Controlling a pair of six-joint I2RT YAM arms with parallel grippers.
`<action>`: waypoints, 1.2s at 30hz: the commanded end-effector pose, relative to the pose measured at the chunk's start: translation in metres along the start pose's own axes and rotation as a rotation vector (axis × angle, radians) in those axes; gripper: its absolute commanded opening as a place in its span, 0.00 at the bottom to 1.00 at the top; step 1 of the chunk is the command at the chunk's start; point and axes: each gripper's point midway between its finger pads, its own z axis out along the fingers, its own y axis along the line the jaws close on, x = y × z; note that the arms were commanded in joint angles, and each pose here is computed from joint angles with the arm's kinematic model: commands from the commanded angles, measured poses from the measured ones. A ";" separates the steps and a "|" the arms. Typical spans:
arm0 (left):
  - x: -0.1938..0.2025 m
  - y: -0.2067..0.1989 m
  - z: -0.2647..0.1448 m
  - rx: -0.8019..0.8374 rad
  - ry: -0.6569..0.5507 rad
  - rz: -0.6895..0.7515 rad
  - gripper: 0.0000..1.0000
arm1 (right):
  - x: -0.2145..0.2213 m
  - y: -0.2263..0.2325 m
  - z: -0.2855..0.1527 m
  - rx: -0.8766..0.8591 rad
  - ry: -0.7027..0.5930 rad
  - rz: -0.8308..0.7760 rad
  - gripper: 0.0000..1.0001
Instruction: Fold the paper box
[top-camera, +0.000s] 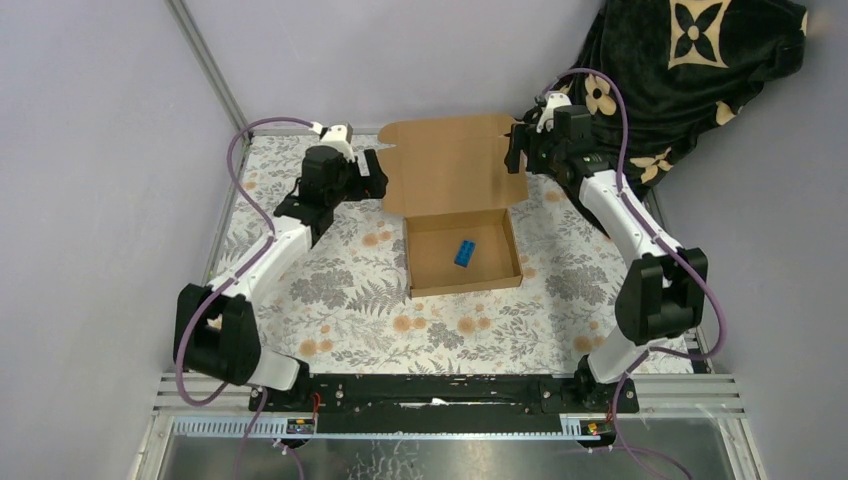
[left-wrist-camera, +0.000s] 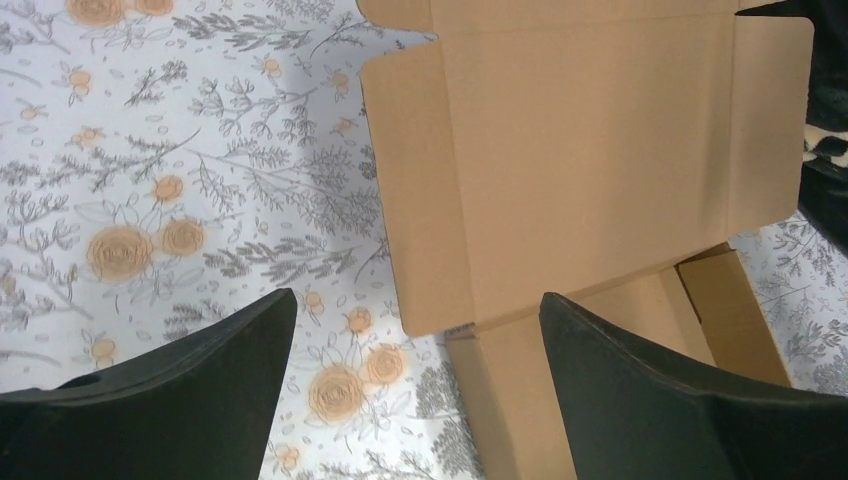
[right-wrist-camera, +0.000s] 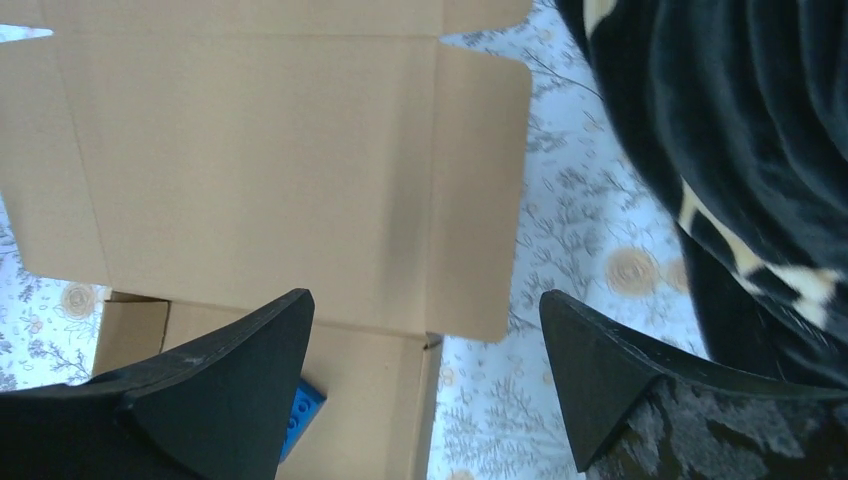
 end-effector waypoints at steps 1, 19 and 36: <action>-0.037 -0.020 0.020 0.141 -0.095 0.083 0.98 | -0.040 0.009 0.013 -0.147 -0.121 -0.042 0.90; -0.050 0.031 0.079 0.133 -0.096 0.098 0.95 | -0.063 -0.012 0.099 -0.270 -0.187 0.036 0.79; -0.037 0.014 0.101 0.340 -0.081 0.052 0.83 | -0.051 -0.017 0.121 -0.339 -0.146 0.064 0.67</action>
